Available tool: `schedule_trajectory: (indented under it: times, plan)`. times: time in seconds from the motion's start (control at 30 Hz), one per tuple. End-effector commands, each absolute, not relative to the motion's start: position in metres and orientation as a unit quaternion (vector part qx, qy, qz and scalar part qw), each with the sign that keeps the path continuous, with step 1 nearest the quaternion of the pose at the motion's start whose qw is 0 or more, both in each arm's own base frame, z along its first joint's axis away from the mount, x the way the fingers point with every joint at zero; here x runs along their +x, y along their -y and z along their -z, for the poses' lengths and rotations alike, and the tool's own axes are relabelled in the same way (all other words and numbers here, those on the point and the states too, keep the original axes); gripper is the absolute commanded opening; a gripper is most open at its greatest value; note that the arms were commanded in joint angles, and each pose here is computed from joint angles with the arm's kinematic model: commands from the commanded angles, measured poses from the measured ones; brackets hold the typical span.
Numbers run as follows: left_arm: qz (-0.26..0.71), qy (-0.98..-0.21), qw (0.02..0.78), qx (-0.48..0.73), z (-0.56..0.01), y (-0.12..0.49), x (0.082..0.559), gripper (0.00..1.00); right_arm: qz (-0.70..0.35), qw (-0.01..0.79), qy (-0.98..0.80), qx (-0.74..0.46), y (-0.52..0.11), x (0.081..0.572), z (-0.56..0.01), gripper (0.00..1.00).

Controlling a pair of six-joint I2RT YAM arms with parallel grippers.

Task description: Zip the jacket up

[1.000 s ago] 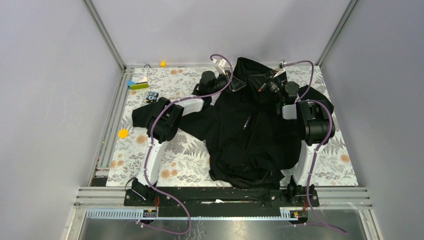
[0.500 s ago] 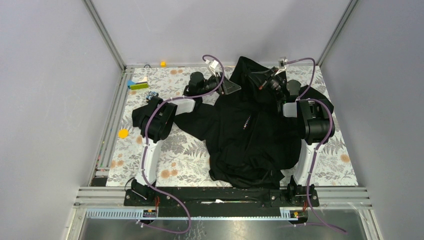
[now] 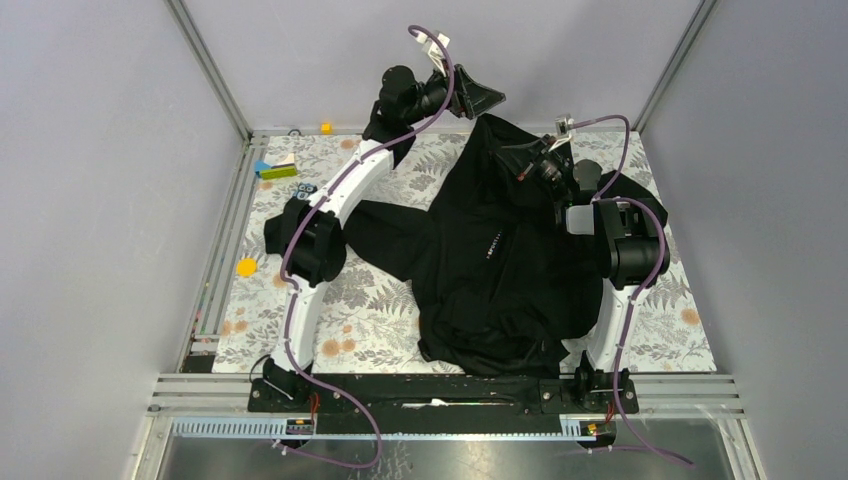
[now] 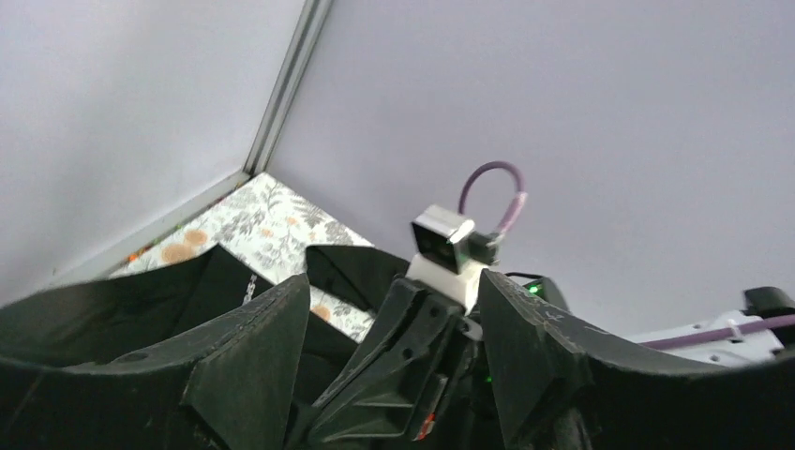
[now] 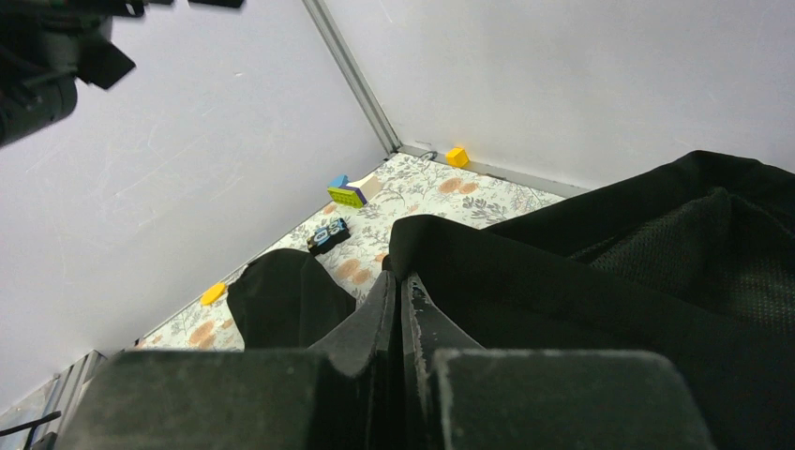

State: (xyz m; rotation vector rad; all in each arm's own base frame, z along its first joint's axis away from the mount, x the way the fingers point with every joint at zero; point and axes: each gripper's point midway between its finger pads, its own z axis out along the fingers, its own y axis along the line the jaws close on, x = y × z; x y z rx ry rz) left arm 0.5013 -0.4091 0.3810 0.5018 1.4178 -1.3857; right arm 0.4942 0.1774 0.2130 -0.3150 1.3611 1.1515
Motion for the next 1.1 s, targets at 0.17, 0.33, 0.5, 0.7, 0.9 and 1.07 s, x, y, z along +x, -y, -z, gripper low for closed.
schedule_trajectory:
  times: [0.17,0.33,0.5,0.7,0.9,1.07]
  plan:
    - [0.572,-0.651,0.473,0.161,-0.303,0.418,0.533,0.68,-0.496,0.669,-0.516,-0.2,-0.181,0.487,-0.252,0.0]
    - [0.574,-0.663,0.455,0.155,-0.282,0.421,0.533,0.66,-0.497,0.666,-0.519,-0.199,-0.181,0.487,-0.249,0.0]
    - [0.573,-0.671,0.444,0.16,-0.271,0.423,0.53,0.54,-0.495,0.668,-0.518,-0.2,-0.182,0.486,-0.25,0.0]
    - [0.579,-0.676,0.423,0.168,-0.259,0.426,0.521,0.54,-0.491,0.672,-0.517,-0.199,-0.181,0.486,-0.25,0.0]
    - [0.581,-0.677,0.421,0.167,-0.257,0.425,0.515,0.47,-0.489,0.675,-0.517,-0.195,-0.18,0.486,-0.251,0.0]
    - [0.592,-0.669,0.415,0.174,-0.263,0.428,0.508,0.55,-0.49,0.674,-0.517,-0.195,-0.181,0.487,-0.251,0.0]
